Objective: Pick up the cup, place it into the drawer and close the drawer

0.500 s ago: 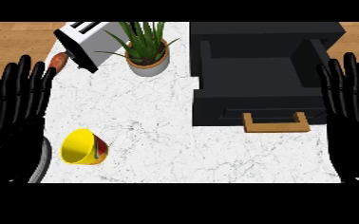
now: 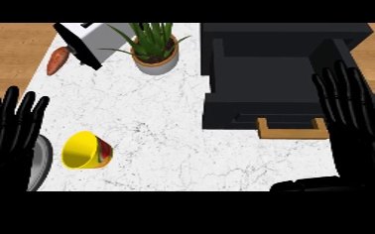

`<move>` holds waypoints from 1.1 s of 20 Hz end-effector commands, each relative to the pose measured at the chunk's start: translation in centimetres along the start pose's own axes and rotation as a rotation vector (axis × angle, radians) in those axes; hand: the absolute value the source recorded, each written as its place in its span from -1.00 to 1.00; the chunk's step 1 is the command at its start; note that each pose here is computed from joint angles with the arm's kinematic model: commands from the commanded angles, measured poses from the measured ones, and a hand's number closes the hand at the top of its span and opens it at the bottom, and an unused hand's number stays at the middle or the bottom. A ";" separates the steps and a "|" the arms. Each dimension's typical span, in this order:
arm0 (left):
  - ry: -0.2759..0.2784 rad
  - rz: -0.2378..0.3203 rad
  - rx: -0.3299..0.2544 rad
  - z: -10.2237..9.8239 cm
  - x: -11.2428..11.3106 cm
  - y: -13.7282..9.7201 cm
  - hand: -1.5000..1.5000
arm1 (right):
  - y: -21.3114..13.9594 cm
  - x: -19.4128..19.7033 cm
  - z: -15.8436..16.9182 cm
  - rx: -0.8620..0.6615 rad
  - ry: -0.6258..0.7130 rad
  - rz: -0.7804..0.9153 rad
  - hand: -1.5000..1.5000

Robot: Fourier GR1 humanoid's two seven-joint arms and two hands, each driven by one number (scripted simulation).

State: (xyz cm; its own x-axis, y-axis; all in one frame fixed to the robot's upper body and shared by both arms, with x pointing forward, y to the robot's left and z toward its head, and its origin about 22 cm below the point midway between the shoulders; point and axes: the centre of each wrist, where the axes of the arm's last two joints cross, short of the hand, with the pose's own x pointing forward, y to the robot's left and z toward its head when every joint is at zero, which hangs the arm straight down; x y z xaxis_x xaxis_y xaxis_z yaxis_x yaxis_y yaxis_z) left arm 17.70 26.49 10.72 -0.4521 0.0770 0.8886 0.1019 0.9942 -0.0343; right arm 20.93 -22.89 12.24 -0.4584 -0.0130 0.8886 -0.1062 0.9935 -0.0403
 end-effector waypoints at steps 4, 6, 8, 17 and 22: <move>0.053 0.066 0.016 1.4 -0.3 0.6 -1.00 | 0.2 0.9 0.1 0.025 0.047 -0.030 -1.00; 0.061 0.080 0.019 0.0 0.5 0.3 -1.00 | -0.4 -0.7 -0.7 0.024 0.020 -0.024 -1.00; 0.048 0.079 0.007 -0.7 -0.7 0.0 -1.00 | -0.5 0.0 -1.7 0.029 0.036 -0.034 -1.00; 0.091 0.078 0.036 -0.5 0.8 1.2 -1.00 | -1.3 -0.9 -2.9 0.018 0.050 -0.033 -1.00; 0.101 0.062 0.063 2.2 -2.2 1.3 -1.00 | -0.8 -0.7 -0.3 0.013 0.025 -0.036 -1.00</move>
State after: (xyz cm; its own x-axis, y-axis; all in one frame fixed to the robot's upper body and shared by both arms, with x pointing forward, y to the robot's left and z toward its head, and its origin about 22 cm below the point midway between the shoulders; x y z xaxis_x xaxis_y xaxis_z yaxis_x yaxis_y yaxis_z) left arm 18.22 27.70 8.96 -0.3652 0.1413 0.9202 0.0853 0.9893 -0.1181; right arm 22.56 -23.13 12.72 -0.4269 -0.0473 0.9031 -0.1404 0.9900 -0.0145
